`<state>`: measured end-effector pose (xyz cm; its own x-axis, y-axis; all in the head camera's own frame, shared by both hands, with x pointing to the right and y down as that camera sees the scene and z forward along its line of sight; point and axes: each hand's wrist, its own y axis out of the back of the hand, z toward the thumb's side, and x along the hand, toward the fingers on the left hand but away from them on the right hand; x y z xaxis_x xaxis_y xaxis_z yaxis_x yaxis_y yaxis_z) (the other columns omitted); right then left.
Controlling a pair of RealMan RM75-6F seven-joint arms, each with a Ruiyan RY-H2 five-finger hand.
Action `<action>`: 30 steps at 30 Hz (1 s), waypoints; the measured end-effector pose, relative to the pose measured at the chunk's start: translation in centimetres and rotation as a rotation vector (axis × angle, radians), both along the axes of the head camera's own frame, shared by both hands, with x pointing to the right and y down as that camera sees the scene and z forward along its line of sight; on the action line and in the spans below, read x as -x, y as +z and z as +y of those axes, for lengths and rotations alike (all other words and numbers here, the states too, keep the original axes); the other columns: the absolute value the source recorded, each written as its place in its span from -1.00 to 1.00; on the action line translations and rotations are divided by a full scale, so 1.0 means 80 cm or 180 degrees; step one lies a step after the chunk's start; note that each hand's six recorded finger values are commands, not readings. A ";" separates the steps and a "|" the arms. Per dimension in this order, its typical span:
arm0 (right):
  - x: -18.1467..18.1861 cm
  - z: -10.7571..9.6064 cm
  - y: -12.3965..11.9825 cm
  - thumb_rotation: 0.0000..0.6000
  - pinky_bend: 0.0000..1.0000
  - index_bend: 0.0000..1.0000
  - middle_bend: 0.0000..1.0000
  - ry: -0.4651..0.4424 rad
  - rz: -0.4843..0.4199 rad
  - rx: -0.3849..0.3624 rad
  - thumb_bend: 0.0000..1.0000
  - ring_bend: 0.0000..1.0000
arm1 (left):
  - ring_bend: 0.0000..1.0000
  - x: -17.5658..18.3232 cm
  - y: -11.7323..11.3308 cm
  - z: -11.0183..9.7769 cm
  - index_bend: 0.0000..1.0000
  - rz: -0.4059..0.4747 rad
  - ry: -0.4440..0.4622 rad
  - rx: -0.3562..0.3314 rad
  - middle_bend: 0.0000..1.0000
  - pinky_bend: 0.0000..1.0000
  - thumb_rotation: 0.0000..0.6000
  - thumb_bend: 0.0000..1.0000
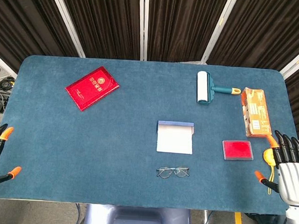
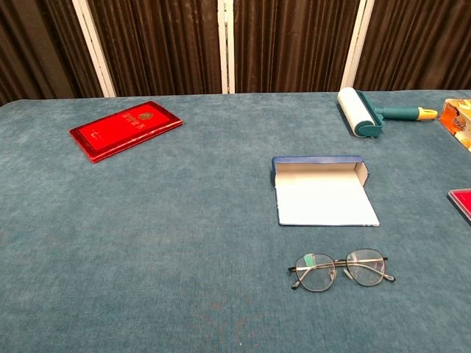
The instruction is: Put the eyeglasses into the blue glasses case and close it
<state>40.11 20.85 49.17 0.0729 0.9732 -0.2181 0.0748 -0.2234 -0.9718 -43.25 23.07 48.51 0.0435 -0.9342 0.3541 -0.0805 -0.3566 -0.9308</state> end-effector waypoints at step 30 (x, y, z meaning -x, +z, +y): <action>0.159 -0.023 0.142 1.00 -1.00 -0.27 -1.00 -0.1320 -0.0168 0.1400 -0.82 -1.00 | -1.00 0.003 0.043 -0.015 -1.00 -0.0243 -0.0090 0.0235 -1.00 -1.00 1.00 -1.00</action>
